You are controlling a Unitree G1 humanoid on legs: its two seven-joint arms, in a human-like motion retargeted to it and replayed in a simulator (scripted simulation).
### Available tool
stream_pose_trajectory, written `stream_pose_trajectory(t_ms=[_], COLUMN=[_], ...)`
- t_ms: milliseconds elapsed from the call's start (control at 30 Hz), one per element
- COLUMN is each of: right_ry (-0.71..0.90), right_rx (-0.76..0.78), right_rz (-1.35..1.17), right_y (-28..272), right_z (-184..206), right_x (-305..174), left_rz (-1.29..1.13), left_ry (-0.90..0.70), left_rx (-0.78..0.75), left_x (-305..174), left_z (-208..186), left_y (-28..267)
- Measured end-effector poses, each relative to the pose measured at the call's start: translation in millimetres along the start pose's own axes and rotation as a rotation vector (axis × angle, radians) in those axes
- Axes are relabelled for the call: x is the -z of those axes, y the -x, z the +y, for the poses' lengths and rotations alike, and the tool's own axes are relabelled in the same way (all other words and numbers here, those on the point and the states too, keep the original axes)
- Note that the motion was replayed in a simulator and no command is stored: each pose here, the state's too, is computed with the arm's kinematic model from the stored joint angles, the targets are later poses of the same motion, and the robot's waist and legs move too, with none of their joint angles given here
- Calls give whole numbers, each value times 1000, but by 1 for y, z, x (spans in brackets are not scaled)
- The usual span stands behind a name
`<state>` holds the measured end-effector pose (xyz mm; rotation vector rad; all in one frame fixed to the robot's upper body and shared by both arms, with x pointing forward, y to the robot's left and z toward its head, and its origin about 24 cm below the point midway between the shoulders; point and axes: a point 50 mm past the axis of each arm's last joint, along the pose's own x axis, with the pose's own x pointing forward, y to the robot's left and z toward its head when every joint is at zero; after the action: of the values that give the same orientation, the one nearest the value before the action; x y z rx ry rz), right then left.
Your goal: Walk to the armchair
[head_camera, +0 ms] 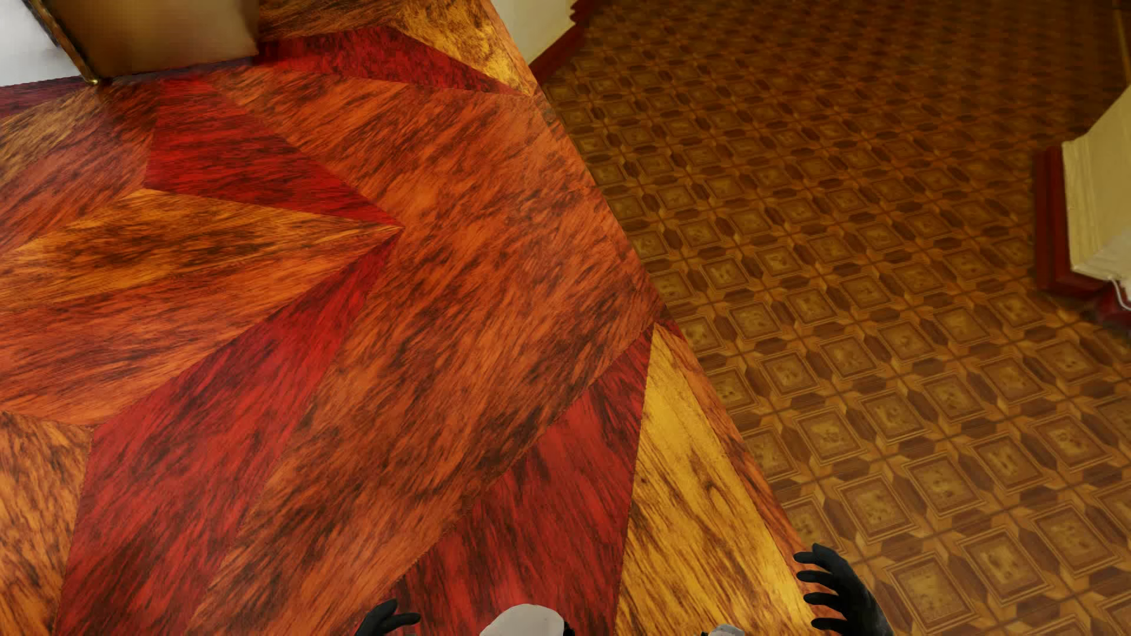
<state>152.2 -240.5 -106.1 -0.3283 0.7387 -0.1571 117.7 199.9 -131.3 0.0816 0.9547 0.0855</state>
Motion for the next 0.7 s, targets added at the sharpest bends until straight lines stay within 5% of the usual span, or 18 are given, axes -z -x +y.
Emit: stream_pose_trajectory(t_ms=[133,200,300,400,467,600,700], right_ry=[-101,-83,-8,1,-43,-89,-8], right_rx=[-103,-154,-76,-34,47,-137,-141], right_rz=[-227,-170,105,163,-23,-280,-82], right_y=[-6,1,23,24,3,-9,9], right_z=[55,69,21,6,-9,66,45], right_x=[-71,-51,30,47,-1,-89,-7], left_rz=[133,210,-5,-194,-74,238,95], left_ry=[-46,-113,-49,-97,-95,-109,3], left_rx=[-52,-81,-99,-8,23,-36,-74], left_x=[43,63,0,-56,-14,68,18], left_z=[23,27,5,-17,6,16,-1], left_y=[17,20,-2,-10,-2,24,6])
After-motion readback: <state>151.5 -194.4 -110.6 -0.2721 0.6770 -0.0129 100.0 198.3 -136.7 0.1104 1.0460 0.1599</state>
